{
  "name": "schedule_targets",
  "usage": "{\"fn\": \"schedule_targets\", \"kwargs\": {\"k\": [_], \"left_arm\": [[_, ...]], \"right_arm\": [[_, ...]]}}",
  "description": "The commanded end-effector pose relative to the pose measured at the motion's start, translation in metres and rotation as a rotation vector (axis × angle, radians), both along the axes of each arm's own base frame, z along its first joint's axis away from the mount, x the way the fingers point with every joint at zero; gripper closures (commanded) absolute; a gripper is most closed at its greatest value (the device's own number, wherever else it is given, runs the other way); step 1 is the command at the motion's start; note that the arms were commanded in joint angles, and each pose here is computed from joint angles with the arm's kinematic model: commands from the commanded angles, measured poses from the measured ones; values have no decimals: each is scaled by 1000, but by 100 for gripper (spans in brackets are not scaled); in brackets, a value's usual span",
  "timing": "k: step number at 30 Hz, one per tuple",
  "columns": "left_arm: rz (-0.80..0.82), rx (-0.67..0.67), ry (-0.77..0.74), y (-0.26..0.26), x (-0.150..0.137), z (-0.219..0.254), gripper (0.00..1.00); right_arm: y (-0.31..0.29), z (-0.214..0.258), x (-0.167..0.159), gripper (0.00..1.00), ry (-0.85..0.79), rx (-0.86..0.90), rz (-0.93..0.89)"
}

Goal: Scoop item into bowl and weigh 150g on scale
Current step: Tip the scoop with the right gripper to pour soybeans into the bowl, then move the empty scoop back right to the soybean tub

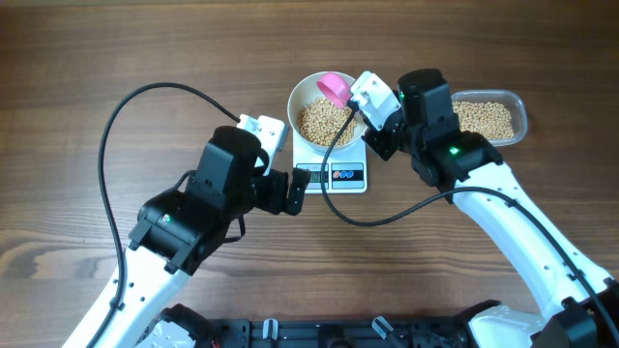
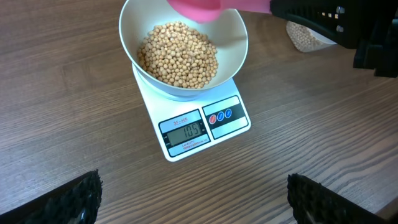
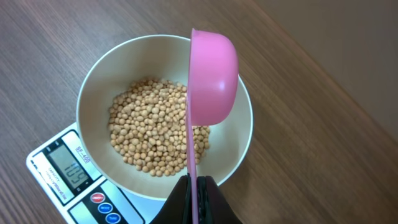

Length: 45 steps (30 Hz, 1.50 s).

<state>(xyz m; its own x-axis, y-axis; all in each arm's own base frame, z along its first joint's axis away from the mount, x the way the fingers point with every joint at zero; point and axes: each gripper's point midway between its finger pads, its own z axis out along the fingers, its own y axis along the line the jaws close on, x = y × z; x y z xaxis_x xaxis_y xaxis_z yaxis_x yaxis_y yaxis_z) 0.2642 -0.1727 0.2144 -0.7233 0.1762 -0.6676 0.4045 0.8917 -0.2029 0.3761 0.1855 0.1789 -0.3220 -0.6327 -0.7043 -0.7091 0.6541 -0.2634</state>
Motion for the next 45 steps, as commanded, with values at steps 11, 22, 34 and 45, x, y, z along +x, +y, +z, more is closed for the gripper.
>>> {"fn": "schedule_targets", "kwargs": {"k": [11, 22, 34, 45], "left_arm": [[5, -12, 3, -1, 1, 2, 0], [5, -12, 3, -1, 1, 2, 0], [5, -12, 3, -1, 1, 2, 0], [5, -12, 3, -1, 1, 2, 0]], "right_arm": [[2, 19, -6, 96, -58, -32, 31], [-7, 20, 0, 96, -126, -153, 34], [2, 67, 13, 96, 29, 454, -255], [-180, 57, 13, 96, 36, 361, -674]]}}
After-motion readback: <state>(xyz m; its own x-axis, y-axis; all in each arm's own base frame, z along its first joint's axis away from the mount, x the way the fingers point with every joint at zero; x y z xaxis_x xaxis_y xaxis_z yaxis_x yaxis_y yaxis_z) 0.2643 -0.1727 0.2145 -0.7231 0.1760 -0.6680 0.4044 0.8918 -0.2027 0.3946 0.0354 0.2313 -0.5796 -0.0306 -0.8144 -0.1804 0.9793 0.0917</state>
